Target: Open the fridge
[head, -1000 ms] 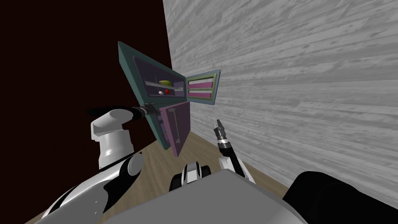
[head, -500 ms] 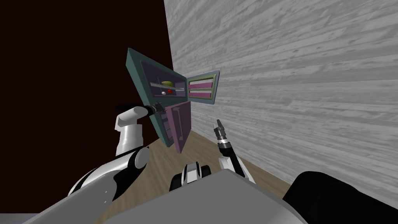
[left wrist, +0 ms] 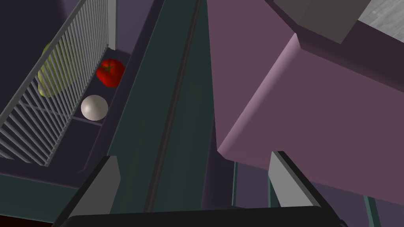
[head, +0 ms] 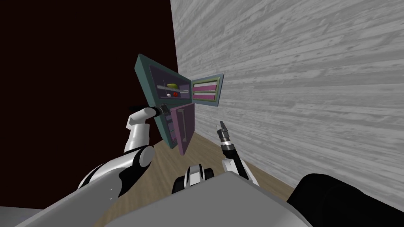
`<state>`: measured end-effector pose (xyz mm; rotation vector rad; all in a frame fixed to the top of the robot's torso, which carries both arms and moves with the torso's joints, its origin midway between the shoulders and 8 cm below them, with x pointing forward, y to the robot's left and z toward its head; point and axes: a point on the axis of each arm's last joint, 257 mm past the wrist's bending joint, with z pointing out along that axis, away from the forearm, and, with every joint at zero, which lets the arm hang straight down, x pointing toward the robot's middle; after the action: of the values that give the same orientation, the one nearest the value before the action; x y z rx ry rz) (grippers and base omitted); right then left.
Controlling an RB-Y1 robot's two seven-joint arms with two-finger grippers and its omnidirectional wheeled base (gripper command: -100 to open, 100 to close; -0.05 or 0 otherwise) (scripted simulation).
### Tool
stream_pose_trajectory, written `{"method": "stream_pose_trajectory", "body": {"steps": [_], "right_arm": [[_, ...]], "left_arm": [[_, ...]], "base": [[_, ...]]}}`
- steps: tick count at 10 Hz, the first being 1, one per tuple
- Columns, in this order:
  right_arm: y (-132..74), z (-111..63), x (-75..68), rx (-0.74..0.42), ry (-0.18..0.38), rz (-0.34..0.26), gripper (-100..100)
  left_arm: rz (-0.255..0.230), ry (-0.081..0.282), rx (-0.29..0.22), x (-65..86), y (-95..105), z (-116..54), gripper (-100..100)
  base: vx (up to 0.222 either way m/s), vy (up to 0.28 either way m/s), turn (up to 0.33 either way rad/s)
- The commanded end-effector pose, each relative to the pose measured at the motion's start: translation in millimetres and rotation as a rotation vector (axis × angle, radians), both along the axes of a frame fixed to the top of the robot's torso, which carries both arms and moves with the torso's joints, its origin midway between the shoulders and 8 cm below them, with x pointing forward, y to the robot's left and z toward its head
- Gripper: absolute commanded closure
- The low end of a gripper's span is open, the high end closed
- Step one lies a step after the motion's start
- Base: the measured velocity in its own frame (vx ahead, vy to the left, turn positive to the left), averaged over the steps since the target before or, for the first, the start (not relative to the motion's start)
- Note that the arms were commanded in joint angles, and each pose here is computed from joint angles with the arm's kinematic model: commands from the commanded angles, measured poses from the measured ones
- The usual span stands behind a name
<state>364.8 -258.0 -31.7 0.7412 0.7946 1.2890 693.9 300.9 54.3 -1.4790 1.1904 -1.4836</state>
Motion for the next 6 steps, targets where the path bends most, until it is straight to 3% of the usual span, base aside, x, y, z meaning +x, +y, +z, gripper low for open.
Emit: {"method": "stream_pose_trajectory", "body": {"steps": [1, 3, 4, 5, 6], "right_arm": [[0, 0.1, 0.0, 0.0, 0.0, 0.0, 0], [0, 0.0, 0.0, 0.0, 0.0, 0.0, 0], [0, 0.0, 0.0, 0.0, 0.0, 0.0, 0], [0, 0.1, 0.0, 0.0, 0.0, 0.0, 0], [0, 0.1, 0.0, 0.0, 0.0, 0.0, 0]], "left_arm": [[-0.016, -0.022, 0.074, 19.8, -38.7, 11.1, -100], [-0.025, -0.021, 0.067, 30.8, -50.1, 13.2, -100], [-0.036, -0.013, 0.126, 38.4, -73.5, 6.1, -100], [-0.033, -0.023, 0.169, 42.7, -81.9, 11.9, -100], [-0.038, -0.042, 0.174, 44.4, -88.2, 22.1, -100]], "base": [[-0.134, 0.085, -0.011], [-0.05, 0.024, -0.023], [-0.112, 0.07, 0.091], [-0.13, 0.073, -0.007], [-0.066, 0.028, -0.016]]}}
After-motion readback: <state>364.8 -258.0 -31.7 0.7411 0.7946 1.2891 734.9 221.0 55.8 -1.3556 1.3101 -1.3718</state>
